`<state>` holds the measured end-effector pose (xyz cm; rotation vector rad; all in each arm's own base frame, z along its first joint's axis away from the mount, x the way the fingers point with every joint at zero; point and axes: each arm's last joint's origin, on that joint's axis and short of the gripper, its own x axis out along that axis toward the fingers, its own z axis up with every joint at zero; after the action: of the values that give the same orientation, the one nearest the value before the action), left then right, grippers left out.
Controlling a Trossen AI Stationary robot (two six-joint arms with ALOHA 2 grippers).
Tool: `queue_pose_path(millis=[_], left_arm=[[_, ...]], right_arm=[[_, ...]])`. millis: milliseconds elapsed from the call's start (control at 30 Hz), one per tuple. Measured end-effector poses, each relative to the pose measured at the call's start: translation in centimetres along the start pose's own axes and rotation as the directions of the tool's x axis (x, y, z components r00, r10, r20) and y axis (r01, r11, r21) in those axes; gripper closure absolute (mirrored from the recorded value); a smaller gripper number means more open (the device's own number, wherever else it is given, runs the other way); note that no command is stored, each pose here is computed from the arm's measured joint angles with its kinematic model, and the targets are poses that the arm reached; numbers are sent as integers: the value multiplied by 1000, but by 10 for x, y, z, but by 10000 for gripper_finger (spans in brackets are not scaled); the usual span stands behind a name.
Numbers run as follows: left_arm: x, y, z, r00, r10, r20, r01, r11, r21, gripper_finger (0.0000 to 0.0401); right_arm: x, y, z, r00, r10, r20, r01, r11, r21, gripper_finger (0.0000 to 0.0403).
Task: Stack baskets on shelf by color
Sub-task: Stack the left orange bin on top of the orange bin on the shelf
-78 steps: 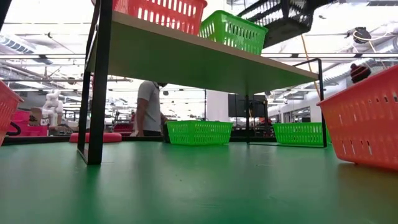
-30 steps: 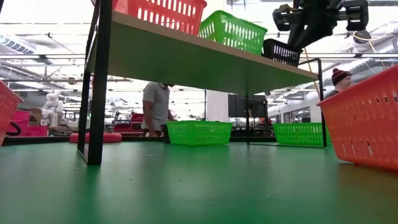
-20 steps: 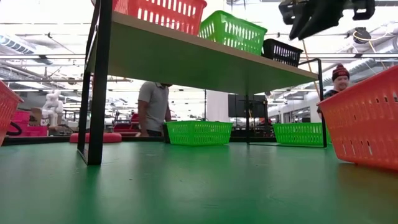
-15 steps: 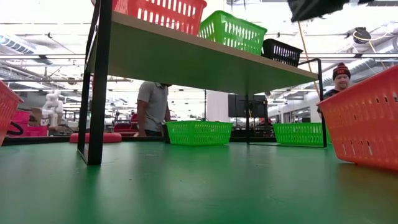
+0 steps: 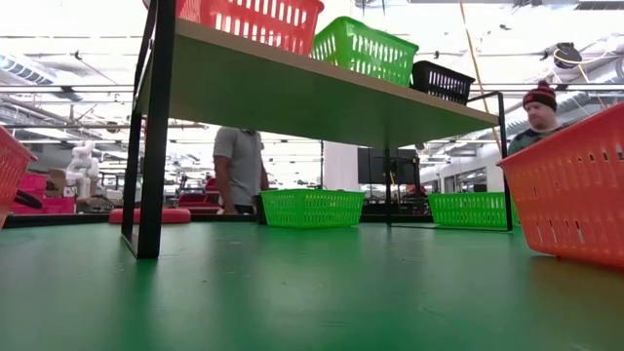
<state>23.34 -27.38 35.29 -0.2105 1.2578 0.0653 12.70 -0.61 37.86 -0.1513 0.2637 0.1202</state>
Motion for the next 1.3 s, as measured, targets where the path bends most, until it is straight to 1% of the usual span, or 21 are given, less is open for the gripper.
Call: queue_pose_path(millis=[100, 200, 300, 367, 467, 567, 700, 833, 933, 1000, 1233, 1300], left_arm=[[10, -11, -22, 996, -2, -85, 15, 987, 160, 178], [22, -16, -36, 989, -10, -146, 51, 958, 282, 178], [36, -18, -46, 978, -13, -207, 105, 892, 440, 178], [50, -19, -49, 974, -29, -226, 146, 840, 522, 178], [72, -18, -55, 973, -34, -229, 174, 756, 630, 178], [92, -14, -60, 972, -20, -233, 183, 687, 703, 178], [115, -4, -69, 969, 9, -246, 186, 629, 755, 178], [127, 6, -82, 965, 5, -263, 214, 571, 793, 178], [128, 15, -91, 960, -7, -278, 238, 542, 806, 189], [127, 21, -95, 962, -26, -271, 242, 538, 808, 208], [128, 42, -100, 967, -88, -238, 247, 546, 801, 304], [127, 44, -100, 968, -98, -233, 248, 540, 804, 330]], right_arm=[[2, 2, 2, 1000, 18, 17, -19, 999, 35, 323], [2, 5, 3, 999, 40, 20, -41, 998, 50, 323], [2, 8, 3, 998, 61, 26, -64, 994, 92, 323], [2, 10, 4, 997, 76, 28, -79, 989, 125, 323], [2, 13, 4, 994, 100, 32, -104, 981, 164, 323], [4, 16, 7, 991, 123, 53, -130, 977, 169, 323], [8, 18, 12, 987, 135, 89, -149, 971, 189, 324], [18, 19, 14, 990, 105, 89, -122, 969, 216, 334], [28, 20, 15, 992, 95, 82, -112, 967, 228, 345], [35, 21, 18, 991, 98, 95, -117, 965, 233, 351], [59, 21, 21, 989, 97, 115, -122, 965, 234, 374], [64, 21, 22, 989, 89, 120, -115, 965, 237, 381]])
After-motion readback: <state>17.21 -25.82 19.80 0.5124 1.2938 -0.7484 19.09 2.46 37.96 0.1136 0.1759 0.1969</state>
